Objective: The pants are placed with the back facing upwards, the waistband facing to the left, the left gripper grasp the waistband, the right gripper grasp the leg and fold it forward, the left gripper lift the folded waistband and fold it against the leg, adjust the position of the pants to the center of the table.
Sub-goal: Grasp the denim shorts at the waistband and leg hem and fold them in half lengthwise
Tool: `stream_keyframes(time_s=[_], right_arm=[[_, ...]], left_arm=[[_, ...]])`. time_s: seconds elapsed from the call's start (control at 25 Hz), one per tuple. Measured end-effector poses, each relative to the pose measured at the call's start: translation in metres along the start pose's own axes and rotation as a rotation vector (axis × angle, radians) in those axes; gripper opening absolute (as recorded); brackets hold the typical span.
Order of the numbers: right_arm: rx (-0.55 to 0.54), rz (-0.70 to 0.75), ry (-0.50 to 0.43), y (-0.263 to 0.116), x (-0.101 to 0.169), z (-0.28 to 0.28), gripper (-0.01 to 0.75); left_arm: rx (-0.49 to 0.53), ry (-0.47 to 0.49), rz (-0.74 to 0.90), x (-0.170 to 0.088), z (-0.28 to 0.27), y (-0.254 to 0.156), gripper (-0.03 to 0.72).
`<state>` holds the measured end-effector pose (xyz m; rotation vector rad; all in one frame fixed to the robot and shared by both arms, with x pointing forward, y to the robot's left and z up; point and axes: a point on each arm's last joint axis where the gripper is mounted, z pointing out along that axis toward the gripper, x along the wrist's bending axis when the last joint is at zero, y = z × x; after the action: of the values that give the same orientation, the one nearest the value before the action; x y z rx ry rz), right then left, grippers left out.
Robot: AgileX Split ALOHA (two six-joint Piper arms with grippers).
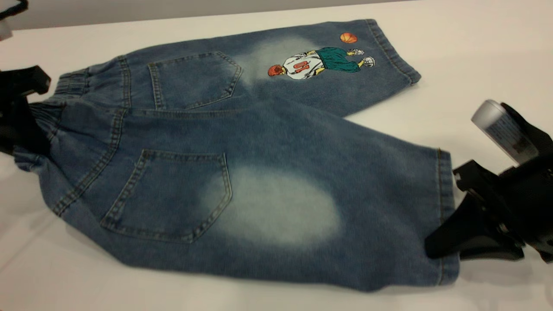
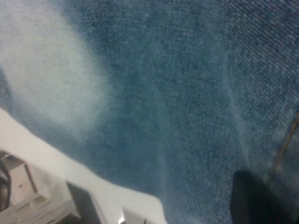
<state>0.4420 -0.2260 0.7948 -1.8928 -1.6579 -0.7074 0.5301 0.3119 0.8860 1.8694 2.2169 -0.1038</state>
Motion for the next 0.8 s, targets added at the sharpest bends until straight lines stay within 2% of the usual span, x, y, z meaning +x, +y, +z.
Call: stream_keyframes(time_s=[0.2,0.32,0.48,0.56,0.72,0.8], right_arm=[[-0.011,-0.01,0.038,-0.016,0.012,-0.013,0.01],[-0.049,-0.065,0.085,-0.02,0.028,-0.027,0.01],[-0.07,-0.149,0.096,-0.022,0.047,-0.047,0.01],[-0.084,-0.149,0.101,-0.025,0.058,-0.059,0.01],[-0.133,-0.109,0.13,-0.02,0.079,-0.079,0.01],[-0.146,-0.108,0.116,-0.014,0.085,-0.085,0.01]], left_arm=[[0.054,-0.014,-0.004,-0.001,-0.008,-0.027,0.124],[0.075,-0.031,-0.018,-0.003,-0.014,-0.042,0.124],[0.103,-0.054,-0.021,-0.007,-0.026,-0.061,0.124],[0.081,-0.066,-0.021,-0.009,-0.035,-0.064,0.124],[-0.036,-0.094,-0.051,-0.015,-0.051,-0.06,0.124],[-0.072,-0.097,-0.042,-0.016,-0.054,-0.058,0.124]])
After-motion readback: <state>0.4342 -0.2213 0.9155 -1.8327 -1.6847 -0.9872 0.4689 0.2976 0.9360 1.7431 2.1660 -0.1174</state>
